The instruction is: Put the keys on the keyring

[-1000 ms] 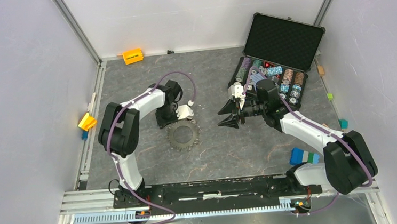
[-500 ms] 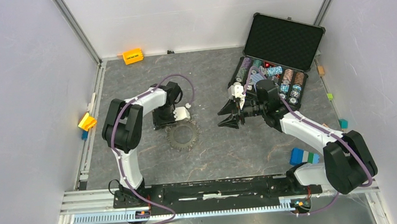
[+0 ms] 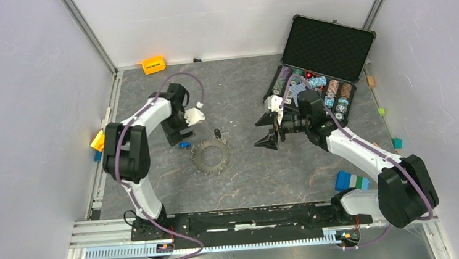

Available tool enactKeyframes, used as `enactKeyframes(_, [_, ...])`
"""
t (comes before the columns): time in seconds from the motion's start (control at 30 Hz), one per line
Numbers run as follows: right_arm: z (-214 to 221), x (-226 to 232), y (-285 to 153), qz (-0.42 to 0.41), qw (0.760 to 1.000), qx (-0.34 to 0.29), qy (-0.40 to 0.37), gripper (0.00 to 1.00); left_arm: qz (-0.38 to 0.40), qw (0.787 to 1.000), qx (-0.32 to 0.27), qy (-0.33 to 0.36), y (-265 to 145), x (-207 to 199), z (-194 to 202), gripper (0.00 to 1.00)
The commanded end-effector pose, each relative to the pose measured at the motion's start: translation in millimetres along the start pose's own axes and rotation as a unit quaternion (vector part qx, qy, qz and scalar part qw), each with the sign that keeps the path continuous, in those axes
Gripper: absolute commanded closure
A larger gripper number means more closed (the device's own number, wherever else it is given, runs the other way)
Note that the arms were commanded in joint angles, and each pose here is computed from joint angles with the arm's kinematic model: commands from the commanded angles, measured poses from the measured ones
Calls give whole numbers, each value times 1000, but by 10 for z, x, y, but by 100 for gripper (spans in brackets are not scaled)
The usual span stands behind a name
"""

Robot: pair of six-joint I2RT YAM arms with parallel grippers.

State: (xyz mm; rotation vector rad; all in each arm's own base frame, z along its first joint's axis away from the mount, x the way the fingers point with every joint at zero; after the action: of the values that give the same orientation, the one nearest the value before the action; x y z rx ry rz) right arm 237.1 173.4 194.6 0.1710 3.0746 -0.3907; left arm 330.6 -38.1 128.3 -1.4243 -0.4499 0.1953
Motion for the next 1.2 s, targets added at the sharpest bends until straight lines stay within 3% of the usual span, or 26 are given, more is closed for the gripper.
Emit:
enactKeyframes(0.0, [-206,-141,-177,75,996,20,-42,18,-58,987,-131,-80,-403,278,93,0])
enactKeyframes(0.07, [-206,-213,-254,120,991,38,-52,13,-71,971,-188,-131,-491,329,162,0])
enactKeyframes(0.13, [-151,-231,-323,151,985,66,-50,2,-86,948,-248,-180,-554,384,239,0])
enactKeyframes(0.37, [-39,-304,-542,270,954,125,-39,2,-113,847,-398,-332,-770,356,486,0])
enactKeyframes(0.47, [-34,-281,-651,324,937,128,-31,2,-142,784,-453,-401,-870,288,588,0])
enactKeyframes(0.53, [-4,-232,-742,359,923,133,-37,2,-173,744,-492,-417,-976,216,647,0])
enactKeyframes(0.6, [13,-198,-808,387,912,130,-50,2,-185,722,-524,-413,-1043,105,666,0])
enactKeyframes(0.77, [56,-102,-866,403,905,127,-40,2,-187,691,-566,-410,-1205,-147,715,0])
enactKeyframes(1.17, [14,-63,-916,430,896,103,-36,2,-165,657,-651,-342,-1387,-730,760,0])
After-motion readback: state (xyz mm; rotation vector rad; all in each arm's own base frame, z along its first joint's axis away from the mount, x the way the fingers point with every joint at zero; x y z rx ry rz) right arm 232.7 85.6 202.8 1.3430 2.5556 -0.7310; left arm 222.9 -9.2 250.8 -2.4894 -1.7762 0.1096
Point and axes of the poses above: each gripper's point midway between its finger pads, its own y axis out along the fingers, its own x axis along the line the jaws close on, z = x × y, the point moved 9 cm from there along -y, back along the fingers, and after that the axes turned 4 degrees about -y, right-handed, at the moved point
